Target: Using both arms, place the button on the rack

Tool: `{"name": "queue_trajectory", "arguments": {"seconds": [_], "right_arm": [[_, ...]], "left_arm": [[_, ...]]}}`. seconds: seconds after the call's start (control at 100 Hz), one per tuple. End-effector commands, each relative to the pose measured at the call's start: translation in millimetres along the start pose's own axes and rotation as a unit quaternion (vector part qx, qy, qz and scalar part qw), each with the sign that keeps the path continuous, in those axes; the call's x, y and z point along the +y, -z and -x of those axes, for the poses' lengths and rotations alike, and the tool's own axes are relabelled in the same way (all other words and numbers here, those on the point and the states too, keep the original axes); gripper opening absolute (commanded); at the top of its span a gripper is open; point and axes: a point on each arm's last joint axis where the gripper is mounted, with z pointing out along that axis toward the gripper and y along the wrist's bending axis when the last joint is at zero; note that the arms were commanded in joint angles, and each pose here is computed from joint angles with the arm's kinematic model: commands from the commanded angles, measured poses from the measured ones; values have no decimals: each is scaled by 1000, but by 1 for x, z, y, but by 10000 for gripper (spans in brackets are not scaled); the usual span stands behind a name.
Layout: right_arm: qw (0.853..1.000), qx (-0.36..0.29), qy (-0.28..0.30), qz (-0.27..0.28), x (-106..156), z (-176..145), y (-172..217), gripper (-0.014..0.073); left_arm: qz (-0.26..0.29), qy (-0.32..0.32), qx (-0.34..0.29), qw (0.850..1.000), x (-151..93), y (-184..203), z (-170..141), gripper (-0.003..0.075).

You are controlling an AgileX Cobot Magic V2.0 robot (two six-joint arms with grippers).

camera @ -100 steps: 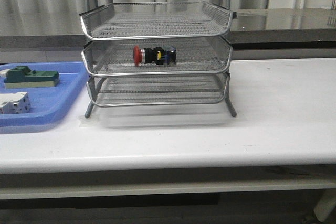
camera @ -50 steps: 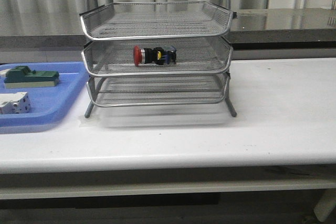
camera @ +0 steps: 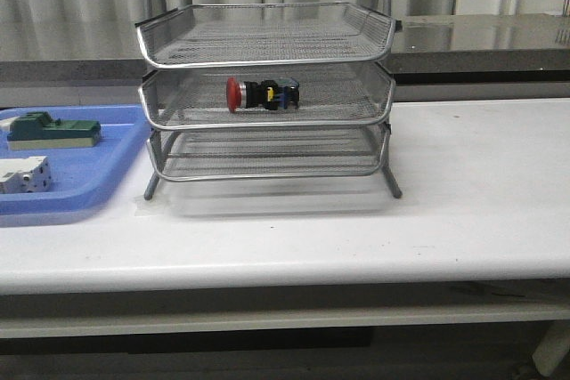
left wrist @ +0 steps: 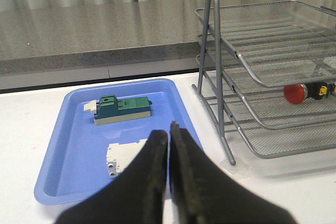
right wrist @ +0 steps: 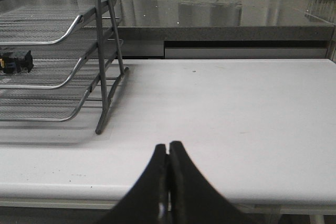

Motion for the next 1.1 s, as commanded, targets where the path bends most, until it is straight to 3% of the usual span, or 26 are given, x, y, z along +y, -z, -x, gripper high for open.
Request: {"name": "queue_trajectory", "arguments": {"seconds": [0.0, 0.53, 0.76, 1.09], "right_arm": [[998, -59, 4, -1, 0, 14, 3, -59], [998, -58, 4, -1, 0, 14, 3, -59], [998, -58, 4, -1, 0, 14, 3, -59], [998, -58, 4, -1, 0, 14, 3, -59]], "left_arm": [[11, 9, -50, 999, 2, 1, 16, 4], [35, 13, -90, 995, 7, 18, 14, 4], [64, 18, -108, 992, 9, 34, -12, 4], [64, 19, -139, 988, 5, 47, -54, 4]]}}
